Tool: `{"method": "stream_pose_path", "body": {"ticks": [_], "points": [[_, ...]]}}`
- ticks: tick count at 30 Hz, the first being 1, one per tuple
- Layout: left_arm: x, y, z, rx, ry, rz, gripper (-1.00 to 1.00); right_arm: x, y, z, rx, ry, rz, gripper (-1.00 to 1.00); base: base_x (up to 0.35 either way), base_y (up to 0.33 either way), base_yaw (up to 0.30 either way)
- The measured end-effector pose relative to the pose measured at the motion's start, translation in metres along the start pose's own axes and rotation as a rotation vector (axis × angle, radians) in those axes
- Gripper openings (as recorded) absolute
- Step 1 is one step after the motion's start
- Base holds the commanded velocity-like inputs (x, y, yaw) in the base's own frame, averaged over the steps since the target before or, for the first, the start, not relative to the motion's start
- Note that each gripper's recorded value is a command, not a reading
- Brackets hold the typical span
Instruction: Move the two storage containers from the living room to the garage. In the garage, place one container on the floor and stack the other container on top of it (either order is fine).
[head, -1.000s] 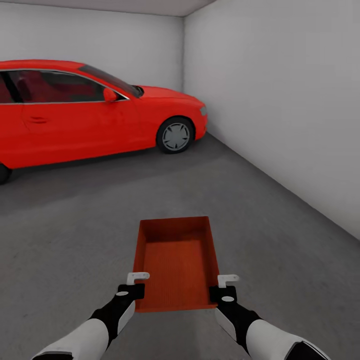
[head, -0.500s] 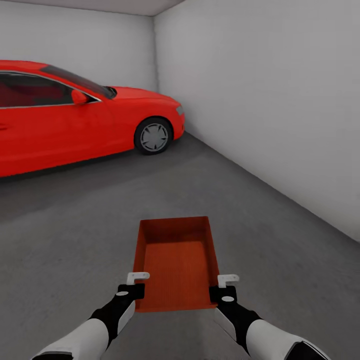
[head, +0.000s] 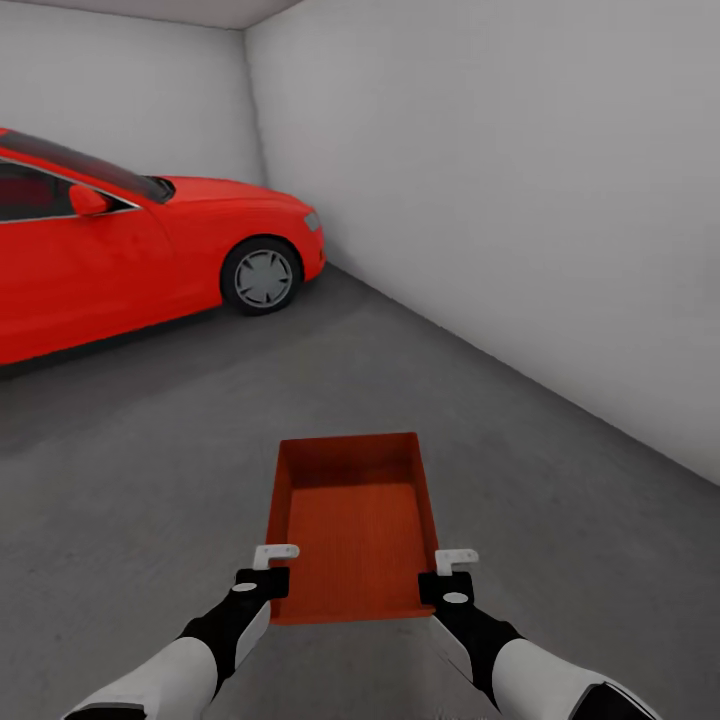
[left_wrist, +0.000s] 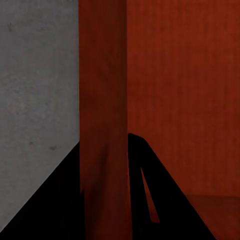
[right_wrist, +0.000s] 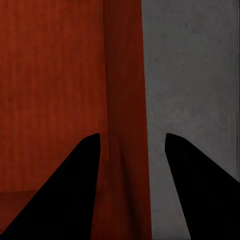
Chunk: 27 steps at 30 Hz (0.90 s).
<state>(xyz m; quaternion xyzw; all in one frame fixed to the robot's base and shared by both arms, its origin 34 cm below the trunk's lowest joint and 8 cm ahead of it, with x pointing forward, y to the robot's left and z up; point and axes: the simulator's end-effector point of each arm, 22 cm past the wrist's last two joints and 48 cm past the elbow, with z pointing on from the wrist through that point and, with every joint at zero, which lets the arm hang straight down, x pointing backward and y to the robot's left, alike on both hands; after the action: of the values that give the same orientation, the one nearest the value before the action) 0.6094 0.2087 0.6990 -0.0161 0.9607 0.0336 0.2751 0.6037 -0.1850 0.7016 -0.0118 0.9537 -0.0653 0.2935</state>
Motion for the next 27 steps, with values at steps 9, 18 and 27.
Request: {"method": "stream_pose_path", "body": {"ticks": [9,18,27], "points": [[-0.0001,0.0,0.0,0.0,0.0,0.0,-1.0,0.0,0.0,0.0,0.0,0.0,0.0,-1.0,0.0,0.0,-0.289],[-0.0004,0.0,0.0,0.0,0.0,0.001,-1.0,0.0,0.0,0.0,0.0,0.0,0.001,-1.0,0.0,0.0,-0.289],[-0.0004,0.0,-0.0005,0.0,-0.001,0.001,-1.0,0.0,-0.0001,-0.0004,0.0,0.0,0.001,-1.0,0.2,0.0,-0.289]]}}
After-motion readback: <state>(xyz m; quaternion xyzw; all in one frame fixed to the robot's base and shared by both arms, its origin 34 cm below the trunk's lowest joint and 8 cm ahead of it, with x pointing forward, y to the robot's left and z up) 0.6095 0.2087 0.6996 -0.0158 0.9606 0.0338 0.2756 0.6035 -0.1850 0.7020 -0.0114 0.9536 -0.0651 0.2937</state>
